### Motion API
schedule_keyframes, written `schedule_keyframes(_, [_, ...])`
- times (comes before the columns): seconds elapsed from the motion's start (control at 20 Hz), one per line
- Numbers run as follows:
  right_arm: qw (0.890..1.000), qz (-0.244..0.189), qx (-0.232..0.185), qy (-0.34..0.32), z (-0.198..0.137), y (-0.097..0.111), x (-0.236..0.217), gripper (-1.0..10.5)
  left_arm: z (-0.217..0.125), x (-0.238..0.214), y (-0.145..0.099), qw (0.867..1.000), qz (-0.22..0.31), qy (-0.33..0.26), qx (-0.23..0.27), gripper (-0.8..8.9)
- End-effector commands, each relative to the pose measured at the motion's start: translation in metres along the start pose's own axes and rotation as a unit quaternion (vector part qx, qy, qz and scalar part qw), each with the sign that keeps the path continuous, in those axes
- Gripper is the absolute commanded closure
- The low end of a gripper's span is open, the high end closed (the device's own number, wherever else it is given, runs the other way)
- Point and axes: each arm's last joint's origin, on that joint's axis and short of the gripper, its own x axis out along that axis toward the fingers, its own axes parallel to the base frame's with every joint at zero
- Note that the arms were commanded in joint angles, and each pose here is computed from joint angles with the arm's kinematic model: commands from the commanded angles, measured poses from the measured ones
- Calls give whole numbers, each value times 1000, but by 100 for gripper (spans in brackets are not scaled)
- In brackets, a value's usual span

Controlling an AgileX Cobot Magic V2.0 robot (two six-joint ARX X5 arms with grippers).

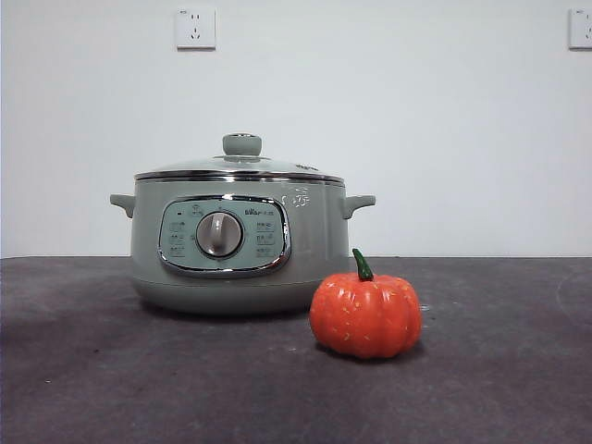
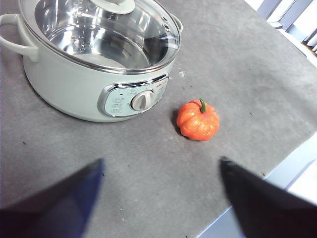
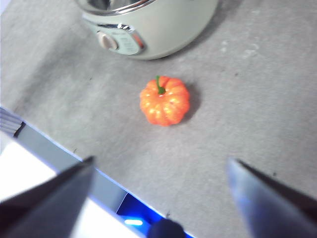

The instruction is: Pick up the pumpkin,open the lid,put the pumpkin in the pot,close the lid

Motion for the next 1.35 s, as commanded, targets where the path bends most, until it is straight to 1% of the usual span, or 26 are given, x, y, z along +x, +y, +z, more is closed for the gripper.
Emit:
schedule_keyframes(0.05, [1000, 16, -3, 5, 3, 4, 4, 223, 1, -1, -1, 1000, -5, -4, 3, 59])
schedule_keyframes(0.25, [998, 47, -35, 39, 12, 12, 28, 223, 1, -1, -1, 1000, -5, -4, 3, 59])
schedule_keyframes(0.45, [993, 36, -65, 92, 24, 17, 71, 223, 1, -1, -1, 1000, -5, -4, 3, 59])
schedule_keyframes(0.55, [991, 32, -78, 105, 28, 20, 89, 223, 1, -1, -1, 1000, -5, -4, 3, 59])
schedule_keyframes(0.8, [986, 8, -112, 120, 35, 26, 134, 223, 1, -1, -1, 1000, -5, -4, 3, 59])
schedule_keyframes(1.1, [982, -14, -133, 135, 36, 28, 182, 223, 1, -1, -1, 1000, -5, -4, 3, 60])
schedule_keyframes(1.35, [977, -34, -141, 159, 28, 24, 226, 222, 1, -1, -1, 1000, -5, -4, 3, 60])
